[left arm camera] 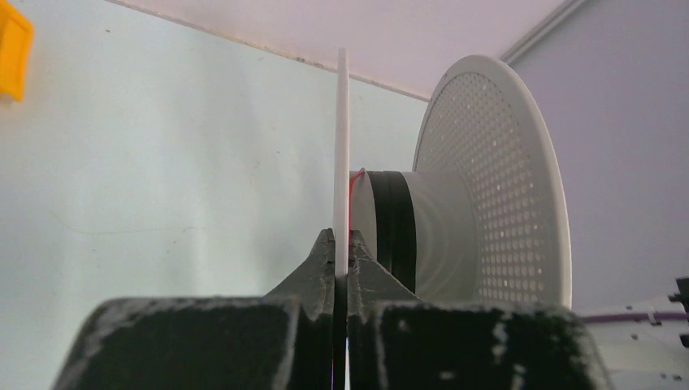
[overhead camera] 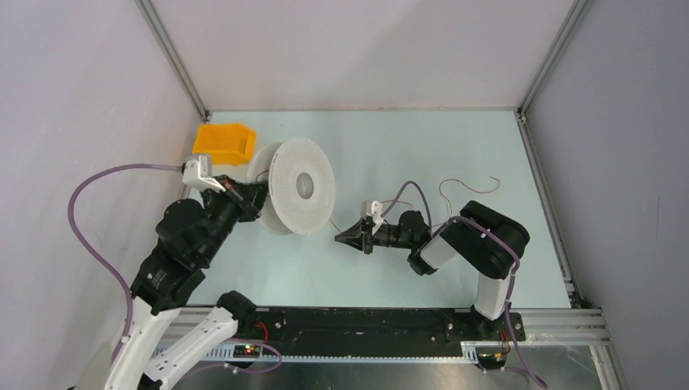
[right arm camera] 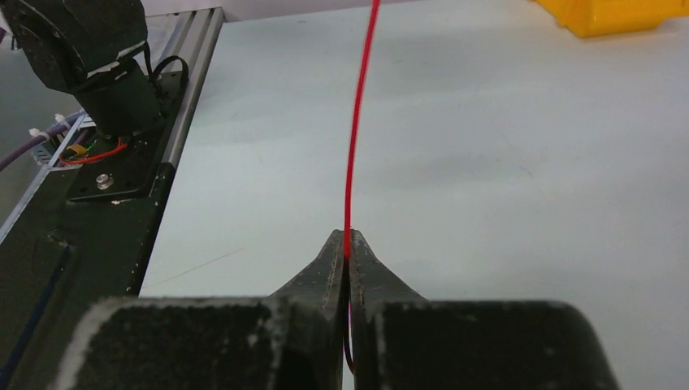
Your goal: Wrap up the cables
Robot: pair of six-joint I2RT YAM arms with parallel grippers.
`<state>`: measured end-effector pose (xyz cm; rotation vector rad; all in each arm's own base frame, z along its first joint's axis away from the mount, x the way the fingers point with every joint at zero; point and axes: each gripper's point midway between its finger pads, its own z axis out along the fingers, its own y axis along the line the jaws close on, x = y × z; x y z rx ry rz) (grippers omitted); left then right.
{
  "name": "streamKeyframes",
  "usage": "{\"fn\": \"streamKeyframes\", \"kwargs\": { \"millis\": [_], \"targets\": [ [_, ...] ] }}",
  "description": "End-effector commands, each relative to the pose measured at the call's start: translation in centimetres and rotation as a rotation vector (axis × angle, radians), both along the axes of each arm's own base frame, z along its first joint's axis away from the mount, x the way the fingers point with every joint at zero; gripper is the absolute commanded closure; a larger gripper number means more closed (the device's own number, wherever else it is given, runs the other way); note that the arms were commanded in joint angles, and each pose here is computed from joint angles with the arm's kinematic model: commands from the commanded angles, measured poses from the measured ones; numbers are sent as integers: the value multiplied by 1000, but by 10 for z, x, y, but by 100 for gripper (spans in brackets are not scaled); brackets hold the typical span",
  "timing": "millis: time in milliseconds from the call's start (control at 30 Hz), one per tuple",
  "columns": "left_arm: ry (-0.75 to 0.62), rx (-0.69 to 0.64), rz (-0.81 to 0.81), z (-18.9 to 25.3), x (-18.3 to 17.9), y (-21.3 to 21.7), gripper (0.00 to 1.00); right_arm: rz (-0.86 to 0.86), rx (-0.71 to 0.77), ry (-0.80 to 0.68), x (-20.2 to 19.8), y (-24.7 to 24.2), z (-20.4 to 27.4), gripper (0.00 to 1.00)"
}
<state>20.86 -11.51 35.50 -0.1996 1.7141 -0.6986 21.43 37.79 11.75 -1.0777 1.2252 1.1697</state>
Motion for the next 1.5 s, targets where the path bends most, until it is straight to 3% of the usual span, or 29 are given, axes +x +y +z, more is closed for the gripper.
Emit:
{"fn": "streamKeyframes", "kwargs": {
  "millis": [0,267,400,600,867,1167,1467],
  "targets": [
    [-139,-92,119,53,10,20,100,-39,38,-10,-5,-4,11,97],
    [-103,48,267,27,32,43,100,-47,-6,-41,-33,13,32,100],
    [-53,125,287,-3,41,44,100,-89,-184,-4,-41,26,25,100],
    [17,211,307,-40,49,45,100,-203,-351,-139,-46,47,53,100],
    [128,372,354,-89,45,59,100,-390,-334,-334,-30,44,111,99],
    [236,476,209,-128,43,32,100,-527,-325,-568,-2,47,149,91],
    [269,497,17,-149,30,6,100,-581,-282,-620,23,50,169,88]
  ]
}}
